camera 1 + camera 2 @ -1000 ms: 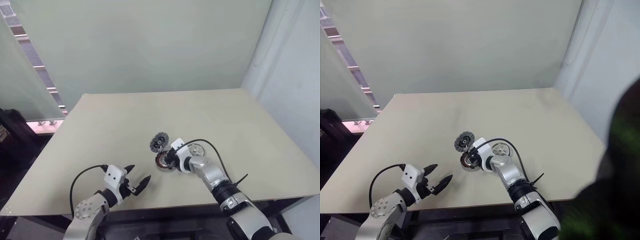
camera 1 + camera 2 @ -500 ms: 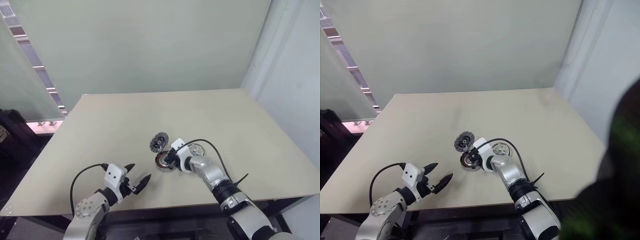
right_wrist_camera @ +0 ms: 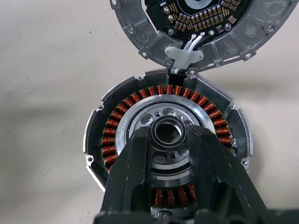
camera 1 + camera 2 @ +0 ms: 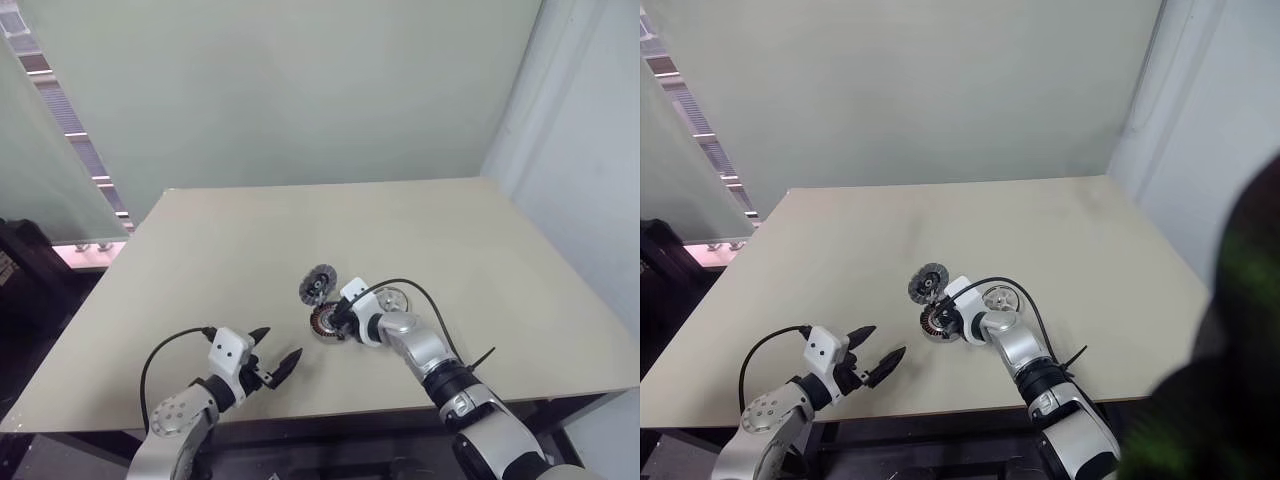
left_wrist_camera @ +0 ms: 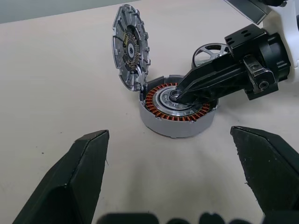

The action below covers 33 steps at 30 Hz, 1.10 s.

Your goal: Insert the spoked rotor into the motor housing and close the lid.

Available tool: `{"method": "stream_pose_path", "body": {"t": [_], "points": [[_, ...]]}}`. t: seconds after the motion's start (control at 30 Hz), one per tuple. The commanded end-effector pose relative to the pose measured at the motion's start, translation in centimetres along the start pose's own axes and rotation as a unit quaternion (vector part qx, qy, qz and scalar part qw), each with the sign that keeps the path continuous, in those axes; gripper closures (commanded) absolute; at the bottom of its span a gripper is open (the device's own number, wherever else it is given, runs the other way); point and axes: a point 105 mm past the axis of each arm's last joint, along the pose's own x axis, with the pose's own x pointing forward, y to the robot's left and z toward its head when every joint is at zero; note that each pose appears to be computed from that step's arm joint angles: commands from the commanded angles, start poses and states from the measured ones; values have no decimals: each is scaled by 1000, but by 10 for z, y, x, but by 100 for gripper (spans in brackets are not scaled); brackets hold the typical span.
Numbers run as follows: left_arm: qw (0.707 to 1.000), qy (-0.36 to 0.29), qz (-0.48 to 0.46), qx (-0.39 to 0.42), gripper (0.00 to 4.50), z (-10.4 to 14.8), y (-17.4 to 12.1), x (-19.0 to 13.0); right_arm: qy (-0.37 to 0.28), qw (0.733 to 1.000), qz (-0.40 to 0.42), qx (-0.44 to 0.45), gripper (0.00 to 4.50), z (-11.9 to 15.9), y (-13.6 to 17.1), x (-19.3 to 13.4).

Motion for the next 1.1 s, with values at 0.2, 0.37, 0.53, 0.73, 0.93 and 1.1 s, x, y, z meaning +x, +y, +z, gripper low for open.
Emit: {"method": "stream_pose_path", "body": {"t": [0.2, 0.37, 0.53, 0.73, 0.93, 1.1], "points": [[999, -25, 2, 24, 0, 16, 2, 0, -10, 1000, 6, -8, 370, 9, 4, 2], [999, -23, 2, 24, 0, 15, 2, -1, -10, 1000, 10, -7, 370, 8, 6, 3], [999, -23, 2, 24, 0, 15, 2, 0, -11, 1000, 13, -6, 370, 8, 9, 4], [999, -23, 3, 23, 0, 15, 2, -1, -14, 1000, 17, -3, 370, 9, 11, 6], [999, -25, 12, 19, 0, 16, 8, -5, -16, 1000, 19, 0, 370, 10, 12, 7], [999, -23, 16, 21, 0, 16, 10, -6, -15, 1000, 18, 0, 370, 9, 12, 8]]}}
